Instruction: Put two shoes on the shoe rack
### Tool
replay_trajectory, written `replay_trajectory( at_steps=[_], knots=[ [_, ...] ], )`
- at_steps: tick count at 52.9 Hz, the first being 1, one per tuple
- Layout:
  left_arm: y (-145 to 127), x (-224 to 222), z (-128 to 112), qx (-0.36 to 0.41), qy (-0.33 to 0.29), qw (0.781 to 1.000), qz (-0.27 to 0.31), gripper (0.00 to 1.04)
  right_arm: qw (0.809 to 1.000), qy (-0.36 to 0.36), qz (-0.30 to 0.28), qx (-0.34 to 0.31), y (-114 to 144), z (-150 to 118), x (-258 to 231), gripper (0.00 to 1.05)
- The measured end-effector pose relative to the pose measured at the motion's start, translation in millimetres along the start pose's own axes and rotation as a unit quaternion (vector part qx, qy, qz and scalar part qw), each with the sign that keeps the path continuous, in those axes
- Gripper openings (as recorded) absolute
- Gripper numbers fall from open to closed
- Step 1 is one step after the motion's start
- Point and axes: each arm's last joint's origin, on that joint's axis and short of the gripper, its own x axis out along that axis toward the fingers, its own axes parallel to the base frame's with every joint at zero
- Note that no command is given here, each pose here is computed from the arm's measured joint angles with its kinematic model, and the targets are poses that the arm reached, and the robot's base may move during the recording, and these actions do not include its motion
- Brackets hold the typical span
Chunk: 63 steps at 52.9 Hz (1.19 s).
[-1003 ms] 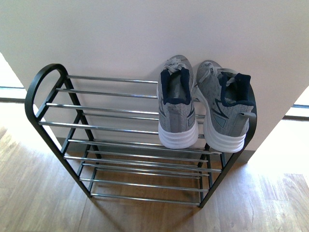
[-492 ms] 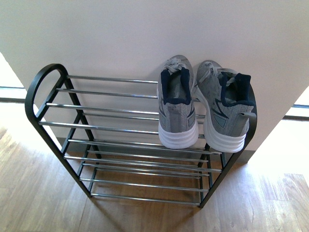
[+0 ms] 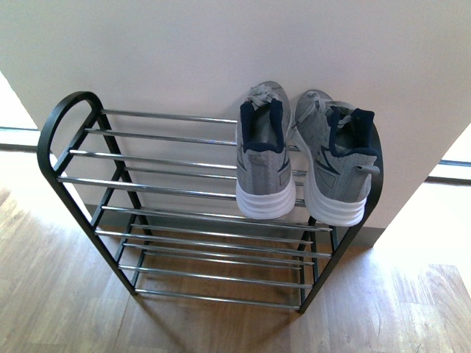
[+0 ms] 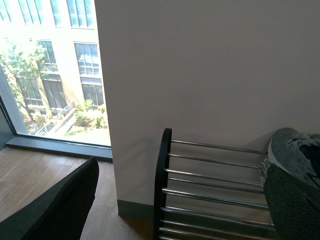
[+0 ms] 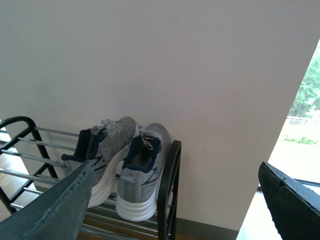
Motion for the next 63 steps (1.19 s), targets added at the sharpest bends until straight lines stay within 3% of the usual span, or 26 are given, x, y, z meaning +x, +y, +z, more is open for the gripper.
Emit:
replay_trajectory(
  at_steps=[63],
  knots=[
    [0.0,0.0,0.0,0.000,0.000,1.000,-0.001,0.95,1.000,0.001,-0.001,0.000,0.1,-0.2,0.0,0.96]
  ],
)
